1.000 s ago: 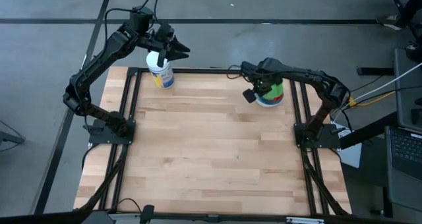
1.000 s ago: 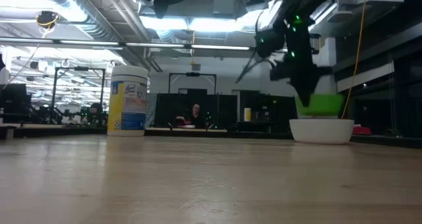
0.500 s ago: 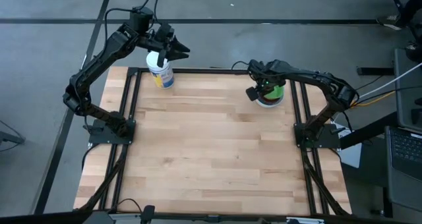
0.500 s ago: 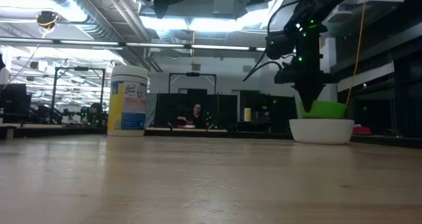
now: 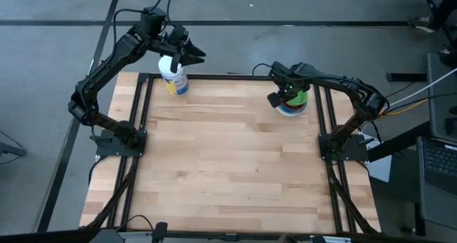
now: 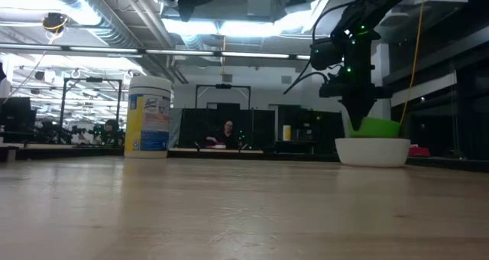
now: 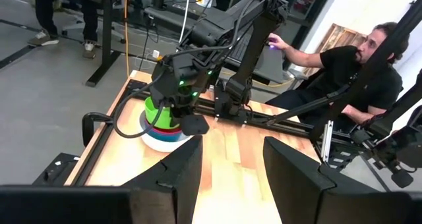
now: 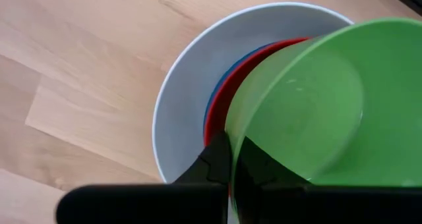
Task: Nest bowls inside each other
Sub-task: Stack the green bowl on the red bowl, then return to Home Position
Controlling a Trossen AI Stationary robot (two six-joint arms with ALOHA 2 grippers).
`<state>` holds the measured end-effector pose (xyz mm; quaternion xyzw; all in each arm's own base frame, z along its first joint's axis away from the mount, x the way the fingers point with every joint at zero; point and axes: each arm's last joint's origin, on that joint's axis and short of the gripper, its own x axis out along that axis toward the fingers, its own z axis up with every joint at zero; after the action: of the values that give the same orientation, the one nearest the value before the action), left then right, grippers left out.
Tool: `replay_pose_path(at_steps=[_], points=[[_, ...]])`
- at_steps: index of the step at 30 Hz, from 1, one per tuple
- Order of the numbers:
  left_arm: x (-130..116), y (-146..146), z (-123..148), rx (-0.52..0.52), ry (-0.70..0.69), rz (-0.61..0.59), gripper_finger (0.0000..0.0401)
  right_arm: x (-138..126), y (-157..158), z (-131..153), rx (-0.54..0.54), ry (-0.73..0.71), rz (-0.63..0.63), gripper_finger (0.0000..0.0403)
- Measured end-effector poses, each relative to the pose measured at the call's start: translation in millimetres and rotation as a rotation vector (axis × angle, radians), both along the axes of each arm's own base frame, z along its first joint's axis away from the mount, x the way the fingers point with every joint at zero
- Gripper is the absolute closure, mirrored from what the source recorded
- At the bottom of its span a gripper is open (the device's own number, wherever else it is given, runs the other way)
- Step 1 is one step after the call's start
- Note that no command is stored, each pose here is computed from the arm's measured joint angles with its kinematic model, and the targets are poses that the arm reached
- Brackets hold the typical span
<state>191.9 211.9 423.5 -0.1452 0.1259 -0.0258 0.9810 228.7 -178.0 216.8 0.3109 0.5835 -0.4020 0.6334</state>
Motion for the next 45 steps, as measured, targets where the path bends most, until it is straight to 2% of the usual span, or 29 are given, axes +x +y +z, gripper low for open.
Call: replay_pose_path(at_steps=[9, 23, 27, 31, 33, 35, 41, 45], points=[[-0.1, -0.1, 0.1, 0.008, -0.001, -0.001, 0.0244, -0.1, -1.3, 0.0, 0.002, -0.006, 0.024, 0.0394], [-0.1, -0.1, 0.1, 0.016, -0.002, -0.003, 0.0244, 1.6, -1.8, 0.1, 0.008, -0.027, 0.074, 0.0239], [-0.1, -0.1, 0.1, 0.016, -0.002, -0.003, 0.0244, 1.5, -1.9, 0.2, 0.002, -0.022, 0.073, 0.022], [-0.1, -0.1, 0.1, 0.017, -0.002, -0.003, 0.0244, 2.0, -0.3, 2.8, 0.02, -0.059, 0.06, 0.022], [0.0, 0.0, 0.2, 0.026, -0.003, -0.005, 0.0244, 5.5, 2.4, 9.4, 0.024, -0.143, 0.058, 0.0225], [0.1, 0.2, 0.8, 0.046, -0.009, -0.007, 0.0244, 14.0, 5.1, 21.6, -0.008, -0.293, 0.079, 0.0233], [5.1, 1.5, 13.0, 0.102, -0.099, -0.008, 0.0244, 36.5, 15.7, 102.0, -0.323, -0.942, 0.21, 0.0256], [14.2, -3.9, 25.1, 0.109, -0.182, -0.025, 0.0244, 35.6, 28.4, 147.9, -0.422, -1.285, 0.305, 0.0267]])
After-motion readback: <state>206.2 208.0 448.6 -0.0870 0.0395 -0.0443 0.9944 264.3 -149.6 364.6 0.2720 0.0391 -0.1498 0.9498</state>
